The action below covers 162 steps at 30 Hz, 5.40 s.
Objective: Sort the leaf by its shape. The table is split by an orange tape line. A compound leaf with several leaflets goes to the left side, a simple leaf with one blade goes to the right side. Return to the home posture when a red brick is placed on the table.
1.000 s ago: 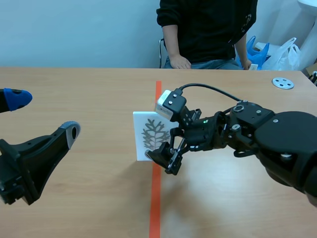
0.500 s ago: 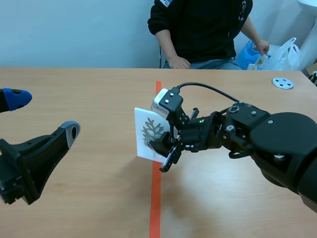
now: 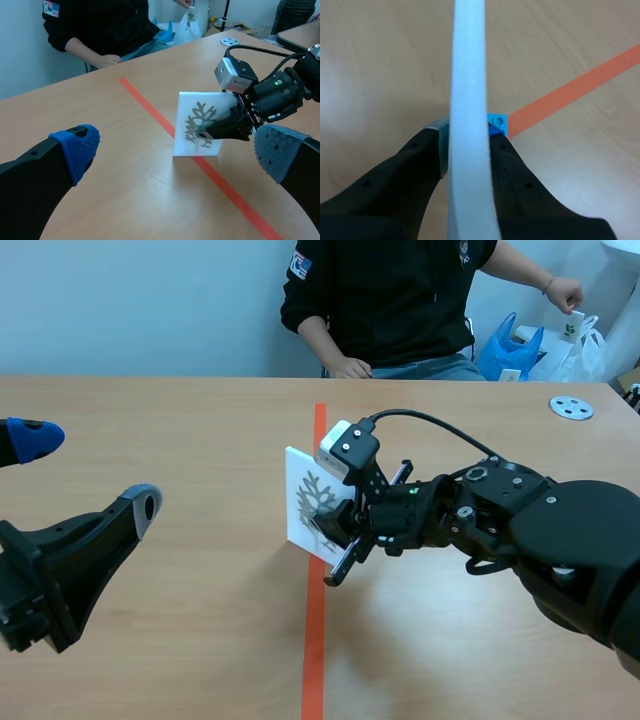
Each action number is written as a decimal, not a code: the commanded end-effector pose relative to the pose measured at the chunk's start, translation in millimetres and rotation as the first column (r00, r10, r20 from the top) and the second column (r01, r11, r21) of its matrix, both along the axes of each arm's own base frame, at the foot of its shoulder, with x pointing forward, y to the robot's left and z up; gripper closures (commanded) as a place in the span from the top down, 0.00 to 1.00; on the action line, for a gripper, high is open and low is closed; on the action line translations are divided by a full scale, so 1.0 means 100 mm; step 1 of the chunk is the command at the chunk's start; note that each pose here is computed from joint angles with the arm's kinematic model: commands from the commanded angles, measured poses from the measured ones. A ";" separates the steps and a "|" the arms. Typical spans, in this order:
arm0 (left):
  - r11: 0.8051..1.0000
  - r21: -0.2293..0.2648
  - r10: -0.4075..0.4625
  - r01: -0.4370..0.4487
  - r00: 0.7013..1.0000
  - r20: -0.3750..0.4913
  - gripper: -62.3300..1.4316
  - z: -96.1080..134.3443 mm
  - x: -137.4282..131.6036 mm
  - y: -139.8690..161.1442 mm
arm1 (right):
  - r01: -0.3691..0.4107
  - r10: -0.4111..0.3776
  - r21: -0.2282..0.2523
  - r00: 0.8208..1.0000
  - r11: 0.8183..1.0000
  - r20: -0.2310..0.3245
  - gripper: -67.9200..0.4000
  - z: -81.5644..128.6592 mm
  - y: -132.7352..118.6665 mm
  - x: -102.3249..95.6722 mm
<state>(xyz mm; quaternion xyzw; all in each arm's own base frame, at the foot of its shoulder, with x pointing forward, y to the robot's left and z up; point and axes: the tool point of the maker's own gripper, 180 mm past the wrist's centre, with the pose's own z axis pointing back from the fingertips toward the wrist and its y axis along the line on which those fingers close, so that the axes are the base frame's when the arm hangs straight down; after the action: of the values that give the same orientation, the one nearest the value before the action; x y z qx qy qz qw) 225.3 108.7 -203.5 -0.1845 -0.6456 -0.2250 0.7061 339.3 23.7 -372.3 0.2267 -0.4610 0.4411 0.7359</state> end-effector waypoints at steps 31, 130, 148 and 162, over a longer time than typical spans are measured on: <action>1.000 -0.011 -0.004 0.004 1.000 0.004 1.00 0.04 -0.02 -0.02 | 0.661 -0.662 0.044 0.746 0.749 0.075 0.01 0.35 -2.38 0.44; 1.000 -0.015 -0.023 0.023 1.000 0.000 1.00 0.04 -0.04 -0.05 | 0.487 -0.531 0.223 0.814 0.845 0.236 0.78 1.97 -2.21 -0.75; 1.000 -0.015 -0.023 0.023 1.000 -0.001 1.00 0.04 -0.04 -0.05 | 0.543 -0.591 0.237 0.768 0.806 0.249 0.78 2.01 -2.33 -0.69; 1.000 -0.015 -0.023 0.023 1.000 -0.001 1.00 0.04 -0.04 -0.05 | 0.546 -0.590 0.228 0.769 0.806 0.246 0.78 1.99 -2.34 -0.69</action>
<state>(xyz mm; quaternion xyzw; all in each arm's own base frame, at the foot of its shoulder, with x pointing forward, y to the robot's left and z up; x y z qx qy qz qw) 223.3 106.3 -206.1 -0.1903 -0.6383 -0.2307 0.7093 267.2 -208.4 -179.8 0.0618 -0.6399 0.1858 0.7431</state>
